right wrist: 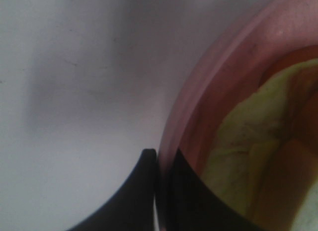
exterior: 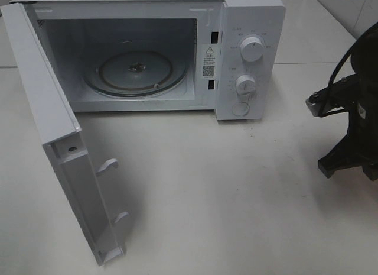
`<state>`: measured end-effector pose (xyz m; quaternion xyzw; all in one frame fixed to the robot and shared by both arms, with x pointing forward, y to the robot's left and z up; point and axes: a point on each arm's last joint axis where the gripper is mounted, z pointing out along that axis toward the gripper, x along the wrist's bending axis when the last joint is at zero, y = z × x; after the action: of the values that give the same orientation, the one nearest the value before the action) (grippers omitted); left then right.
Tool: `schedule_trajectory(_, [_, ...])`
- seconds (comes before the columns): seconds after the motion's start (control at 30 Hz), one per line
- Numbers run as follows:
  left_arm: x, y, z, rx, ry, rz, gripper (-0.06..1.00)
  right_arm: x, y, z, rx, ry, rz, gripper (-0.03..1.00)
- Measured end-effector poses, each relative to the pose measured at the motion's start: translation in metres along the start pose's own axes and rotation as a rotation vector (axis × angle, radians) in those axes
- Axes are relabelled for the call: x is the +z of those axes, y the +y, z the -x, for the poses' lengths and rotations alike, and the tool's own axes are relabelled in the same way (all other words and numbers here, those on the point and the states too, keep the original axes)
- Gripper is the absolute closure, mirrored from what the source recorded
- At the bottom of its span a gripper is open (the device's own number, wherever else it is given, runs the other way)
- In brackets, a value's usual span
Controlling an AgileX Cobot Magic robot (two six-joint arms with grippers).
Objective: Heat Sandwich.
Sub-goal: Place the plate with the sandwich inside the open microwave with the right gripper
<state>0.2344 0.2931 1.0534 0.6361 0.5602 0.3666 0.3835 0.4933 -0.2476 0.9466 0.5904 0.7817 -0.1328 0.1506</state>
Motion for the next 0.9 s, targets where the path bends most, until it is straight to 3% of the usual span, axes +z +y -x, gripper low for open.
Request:
schedule_trajectory(0.67, [0.0,0.0,0.0,0.0,0.0,0.0,-0.04,-0.041,-0.046,-0.029,-0.19,-0.016,0.07,0.93])
schedule_trajectory(0.9, [0.0,0.0,0.0,0.0,0.0,0.0,-0.04,-0.056,-0.06,-0.043,-0.319,-0.022,0.126,0.93])
